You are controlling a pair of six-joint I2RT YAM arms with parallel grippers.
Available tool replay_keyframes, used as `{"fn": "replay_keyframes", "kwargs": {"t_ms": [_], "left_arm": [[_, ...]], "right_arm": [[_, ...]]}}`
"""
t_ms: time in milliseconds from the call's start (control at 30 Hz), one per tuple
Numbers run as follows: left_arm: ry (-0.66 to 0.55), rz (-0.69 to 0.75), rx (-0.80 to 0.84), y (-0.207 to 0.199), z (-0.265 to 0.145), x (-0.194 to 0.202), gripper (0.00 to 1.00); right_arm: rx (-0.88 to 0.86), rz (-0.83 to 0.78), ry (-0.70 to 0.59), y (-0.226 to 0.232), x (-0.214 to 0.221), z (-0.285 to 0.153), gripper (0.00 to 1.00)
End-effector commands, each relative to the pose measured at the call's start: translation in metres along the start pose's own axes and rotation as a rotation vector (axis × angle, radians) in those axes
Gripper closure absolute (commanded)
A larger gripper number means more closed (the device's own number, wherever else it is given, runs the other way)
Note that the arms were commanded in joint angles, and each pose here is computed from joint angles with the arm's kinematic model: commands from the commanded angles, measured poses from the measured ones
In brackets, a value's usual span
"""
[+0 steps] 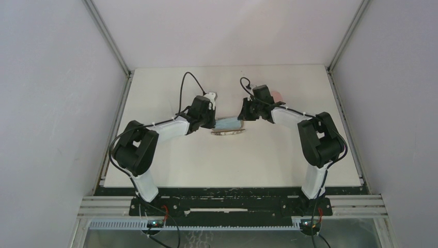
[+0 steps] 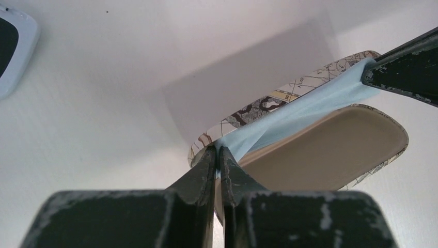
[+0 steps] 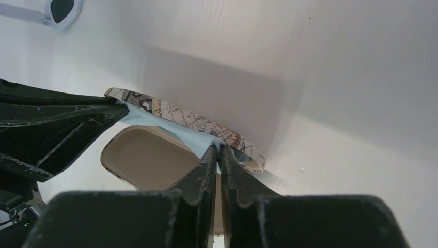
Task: Organize the sunglasses
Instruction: Place the glasses cleaning cloth in the sunglasses case.
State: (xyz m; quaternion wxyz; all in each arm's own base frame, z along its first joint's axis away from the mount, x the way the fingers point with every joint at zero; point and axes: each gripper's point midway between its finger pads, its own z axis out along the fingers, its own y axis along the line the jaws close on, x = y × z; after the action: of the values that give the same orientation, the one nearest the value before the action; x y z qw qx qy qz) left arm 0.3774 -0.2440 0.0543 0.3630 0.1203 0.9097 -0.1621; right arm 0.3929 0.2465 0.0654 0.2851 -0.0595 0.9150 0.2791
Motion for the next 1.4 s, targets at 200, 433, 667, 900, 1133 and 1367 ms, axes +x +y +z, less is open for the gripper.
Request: {"fn": "replay_keyframes", "kwargs": {"t_ms": [200,433,667,900,1133,1367], "left_arm": [[-0.077,0.001,0.0,-0.002,-0.002,-0.034,0.87],[-0.086,0.003,0.002,-0.004,-0.005,-0.038,0.8],[-0.094,0.002,0.0,-0.003,-0.008,-0.04,0.71],[-0.104,0.004,0.001,-0.004,-0.012,-0.044,0.65],[-0.114,0.005,0.002,-0.005,-0.014,-0.048,0.61],[-0.119,0.008,0.006,-0.006,-0.017,-0.05,0.59]], "right_arm": [[-0.015,-0.013,-0.067,0.005,-0.027,-0.002,0.93],[-0.01,-0.015,-0.067,0.005,-0.027,-0.004,0.86],[-0.009,-0.025,-0.087,0.009,-0.034,-0.013,0.81],[0.004,-0.036,-0.103,0.01,-0.038,-0.022,0.78],[0.025,-0.047,-0.113,0.008,-0.04,-0.028,0.76],[0.035,-0.054,-0.127,0.009,-0.042,-0.035,0.75]]}}
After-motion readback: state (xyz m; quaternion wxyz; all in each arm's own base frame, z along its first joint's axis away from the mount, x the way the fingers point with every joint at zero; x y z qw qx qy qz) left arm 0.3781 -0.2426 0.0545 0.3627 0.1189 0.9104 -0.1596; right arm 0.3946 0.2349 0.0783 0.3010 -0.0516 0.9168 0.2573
